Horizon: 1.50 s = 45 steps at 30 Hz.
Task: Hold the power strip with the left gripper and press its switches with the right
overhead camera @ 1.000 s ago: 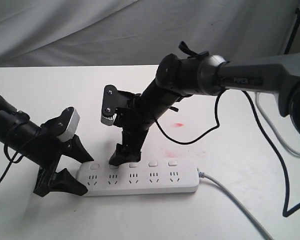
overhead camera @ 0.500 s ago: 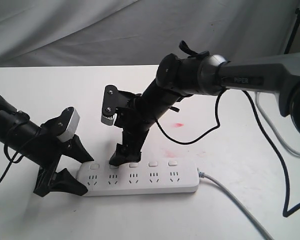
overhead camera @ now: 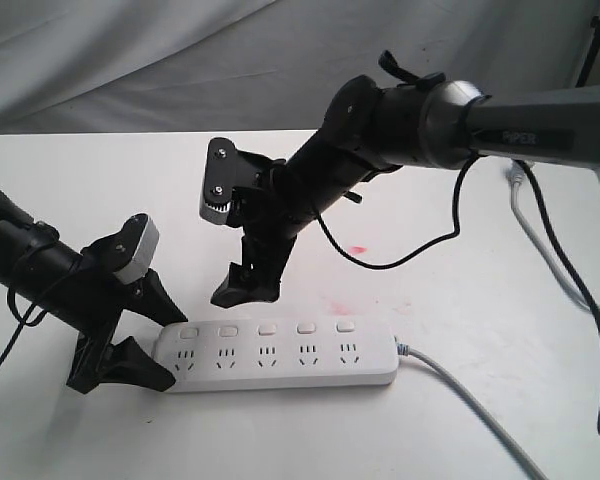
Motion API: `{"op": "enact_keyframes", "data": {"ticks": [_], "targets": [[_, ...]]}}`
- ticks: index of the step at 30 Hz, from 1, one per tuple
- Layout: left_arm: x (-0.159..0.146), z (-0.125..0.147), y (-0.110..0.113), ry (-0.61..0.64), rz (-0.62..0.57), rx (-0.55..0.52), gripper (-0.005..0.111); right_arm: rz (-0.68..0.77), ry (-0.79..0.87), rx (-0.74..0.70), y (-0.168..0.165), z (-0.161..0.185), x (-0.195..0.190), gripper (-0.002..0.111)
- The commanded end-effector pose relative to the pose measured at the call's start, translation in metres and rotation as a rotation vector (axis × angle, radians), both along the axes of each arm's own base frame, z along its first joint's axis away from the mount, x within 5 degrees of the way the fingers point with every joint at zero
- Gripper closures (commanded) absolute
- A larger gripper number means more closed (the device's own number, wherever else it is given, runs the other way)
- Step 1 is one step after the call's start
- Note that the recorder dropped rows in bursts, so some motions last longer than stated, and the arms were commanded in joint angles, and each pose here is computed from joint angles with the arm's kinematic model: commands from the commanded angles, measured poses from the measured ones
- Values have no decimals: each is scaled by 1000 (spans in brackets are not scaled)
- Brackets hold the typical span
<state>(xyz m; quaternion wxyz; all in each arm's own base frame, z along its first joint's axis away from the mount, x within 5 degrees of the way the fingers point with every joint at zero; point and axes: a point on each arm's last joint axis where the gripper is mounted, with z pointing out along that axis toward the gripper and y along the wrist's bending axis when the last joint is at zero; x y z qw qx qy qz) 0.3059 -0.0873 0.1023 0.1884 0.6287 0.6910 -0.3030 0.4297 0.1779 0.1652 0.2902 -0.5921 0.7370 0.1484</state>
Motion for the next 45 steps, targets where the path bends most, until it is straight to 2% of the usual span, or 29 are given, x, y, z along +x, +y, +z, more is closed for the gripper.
{"op": "enact_keyframes", "data": {"ticks": [1, 12, 20, 26, 35, 45], "targets": [[-1, -1, -1, -1, -28, 10, 56, 1, -9, 17, -1, 9, -2, 3], [-1, -1, -1, -1, -28, 10, 56, 14, 8, -33, -5, 6, -3, 3], [-1, -1, -1, -1, -28, 10, 56, -56, 65, 18, -43, 19, 3, 3], [-1, -1, -1, -1, -28, 10, 56, -52, 50, 18, -44, 24, 2, 3], [-1, -1, -1, -1, -28, 10, 56, -80, 66, -14, -48, -2, -7, 3], [-1, -1, -1, -1, -28, 10, 56, -77, 66, 20, -45, -1, -8, 3]]}}
